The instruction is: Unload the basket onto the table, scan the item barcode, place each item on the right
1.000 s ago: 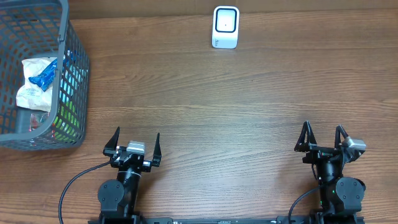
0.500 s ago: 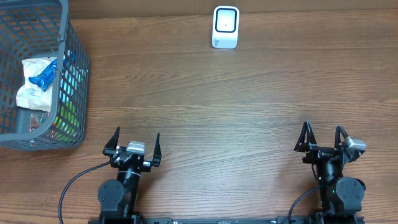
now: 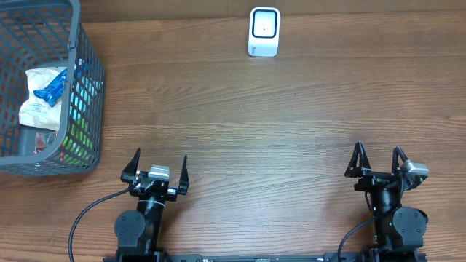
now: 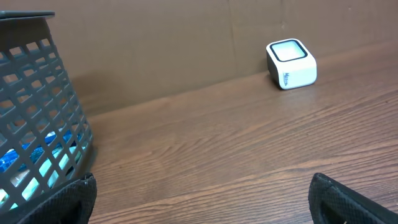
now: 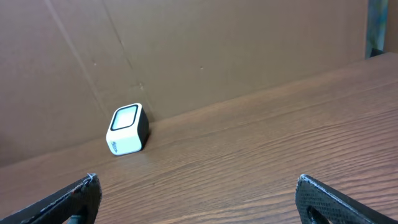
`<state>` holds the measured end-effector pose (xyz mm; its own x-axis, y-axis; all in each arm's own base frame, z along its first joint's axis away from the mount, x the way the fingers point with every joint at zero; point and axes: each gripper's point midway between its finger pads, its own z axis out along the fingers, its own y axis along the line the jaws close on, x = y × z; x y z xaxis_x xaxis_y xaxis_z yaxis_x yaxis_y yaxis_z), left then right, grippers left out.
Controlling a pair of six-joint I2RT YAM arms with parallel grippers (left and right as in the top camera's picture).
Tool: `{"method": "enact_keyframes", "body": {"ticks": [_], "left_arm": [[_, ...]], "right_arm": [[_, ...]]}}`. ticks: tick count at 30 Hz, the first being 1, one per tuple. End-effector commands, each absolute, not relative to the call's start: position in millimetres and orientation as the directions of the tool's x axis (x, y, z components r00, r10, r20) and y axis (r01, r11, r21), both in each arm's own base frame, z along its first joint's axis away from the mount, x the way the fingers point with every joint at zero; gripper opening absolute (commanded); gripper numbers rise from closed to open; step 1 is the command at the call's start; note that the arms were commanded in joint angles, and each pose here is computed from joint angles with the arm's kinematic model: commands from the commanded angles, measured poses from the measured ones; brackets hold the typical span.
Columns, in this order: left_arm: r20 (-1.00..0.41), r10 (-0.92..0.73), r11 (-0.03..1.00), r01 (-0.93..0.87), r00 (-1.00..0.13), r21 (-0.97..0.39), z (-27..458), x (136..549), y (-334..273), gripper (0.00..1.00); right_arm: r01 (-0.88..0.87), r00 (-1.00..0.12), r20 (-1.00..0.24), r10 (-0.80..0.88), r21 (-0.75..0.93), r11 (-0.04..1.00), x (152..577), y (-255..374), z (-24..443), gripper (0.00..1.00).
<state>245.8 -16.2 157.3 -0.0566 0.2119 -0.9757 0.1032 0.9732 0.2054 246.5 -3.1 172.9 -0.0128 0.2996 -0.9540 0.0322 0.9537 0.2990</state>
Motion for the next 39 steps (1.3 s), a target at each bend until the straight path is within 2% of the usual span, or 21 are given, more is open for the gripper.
{"method": "enact_keyframes", "body": {"ticks": [1, 16, 25, 33, 39], "left_arm": [[-0.974, 0.222, 0.972, 0.090, -0.053, 0.217, 157.1, 245.7, -13.4, 1.00], [-0.974, 0.221, 0.972, 0.090, -0.051, 0.216, 157.6, 245.8, -13.5, 1.00], [-0.985, 0.166, 0.979, 0.127, -0.043, 0.159, 159.2, 245.2, -20.8, 1.00], [-0.989, 0.146, 0.973, 0.180, 0.023, 0.147, 191.7, 238.9, -31.5, 1.00], [-0.989, 0.146, 0.973, 0.183, -0.003, 0.143, 217.1, 228.1, -31.4, 1.00]], "right_arm": [[0.034, -0.006, -0.955, 0.297, 0.297, 0.954, 246.5, -3.4, 171.5, 1.00], [0.028, 0.018, -0.955, 0.297, 0.298, 0.954, 246.4, -3.7, 177.7, 1.00], [0.016, 0.034, -0.954, 0.297, 0.297, 0.955, 246.4, -2.6, 182.5, 1.00], [-0.104, 0.029, -0.971, 0.238, 0.234, 0.967, 242.5, 17.9, 199.2, 1.00], [-0.150, 0.069, -0.969, 0.238, 0.226, 0.963, 234.3, 23.9, 230.9, 1.00]]}}
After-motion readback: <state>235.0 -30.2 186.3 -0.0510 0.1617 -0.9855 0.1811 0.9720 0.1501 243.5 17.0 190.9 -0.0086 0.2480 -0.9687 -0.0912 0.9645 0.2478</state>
